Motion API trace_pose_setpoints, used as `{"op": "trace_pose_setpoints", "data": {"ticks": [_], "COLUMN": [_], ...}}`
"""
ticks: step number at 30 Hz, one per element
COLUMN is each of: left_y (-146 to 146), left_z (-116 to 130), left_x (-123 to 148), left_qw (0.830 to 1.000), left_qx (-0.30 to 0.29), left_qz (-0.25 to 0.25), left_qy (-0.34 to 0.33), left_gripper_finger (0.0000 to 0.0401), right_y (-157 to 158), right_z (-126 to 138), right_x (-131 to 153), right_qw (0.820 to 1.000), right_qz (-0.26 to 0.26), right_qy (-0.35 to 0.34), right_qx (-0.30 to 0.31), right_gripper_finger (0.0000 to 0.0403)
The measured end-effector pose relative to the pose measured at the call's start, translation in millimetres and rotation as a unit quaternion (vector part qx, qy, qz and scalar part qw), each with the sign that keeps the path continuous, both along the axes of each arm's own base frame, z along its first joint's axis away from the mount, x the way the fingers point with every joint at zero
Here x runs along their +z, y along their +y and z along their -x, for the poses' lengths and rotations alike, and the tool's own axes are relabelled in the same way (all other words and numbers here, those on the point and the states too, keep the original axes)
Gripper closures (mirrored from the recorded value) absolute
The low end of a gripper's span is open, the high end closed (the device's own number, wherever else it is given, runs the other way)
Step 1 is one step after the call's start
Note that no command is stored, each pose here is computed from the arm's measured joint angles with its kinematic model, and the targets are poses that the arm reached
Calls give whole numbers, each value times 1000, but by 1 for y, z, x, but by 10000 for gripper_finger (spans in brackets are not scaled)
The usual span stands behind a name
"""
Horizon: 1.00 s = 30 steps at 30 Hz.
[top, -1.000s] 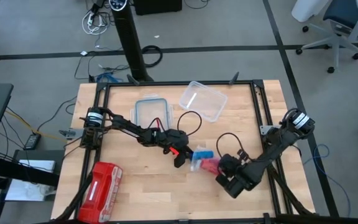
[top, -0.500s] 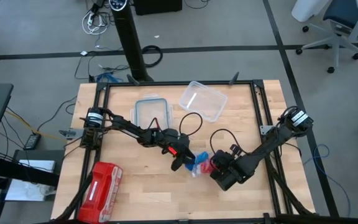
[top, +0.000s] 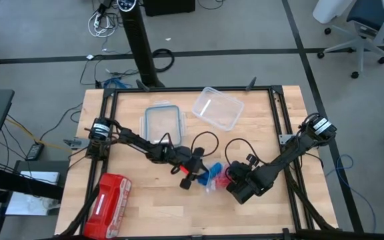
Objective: Roll bandage
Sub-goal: Put the blue bandage into the transparent zip bag
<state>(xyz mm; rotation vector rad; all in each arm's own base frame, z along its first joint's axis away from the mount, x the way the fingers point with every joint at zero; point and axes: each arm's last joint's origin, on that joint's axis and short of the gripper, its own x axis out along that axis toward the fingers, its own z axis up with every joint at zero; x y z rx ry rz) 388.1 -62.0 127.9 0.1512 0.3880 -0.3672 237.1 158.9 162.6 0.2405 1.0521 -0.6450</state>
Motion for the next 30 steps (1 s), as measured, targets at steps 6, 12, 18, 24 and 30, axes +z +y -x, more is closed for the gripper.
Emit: {"op": "trace_pose_setpoints", "data": {"ticks": [6,12,18,24,30], "left_y": [-16,-26,-35,-38,-36], "left_z": [4,8,3,6,9], "left_x": [-2,-2,7,19,29], "left_qw": [996,992,992,985,979], "left_qx": [-7,10,6,-5,-7], "left_qz": [-91,-124,-127,-166,-192], "left_qy": [-13,11,6,43,74], "left_gripper_finger": [244,244,244,244,244], "right_y": [0,0,0,2,2], "right_z": [1,2,2,5,8], "right_x": [0,-1,-1,1,6], "right_qw": [1000,1000,1000,1000,1000], "right_qz": [-7,-9,-11,-22,-23], "right_qy": [5,14,14,17,15], "right_qx": [-3,-7,-9,-12,-10], "right_gripper_finger": [321,321,321,321,321]}}
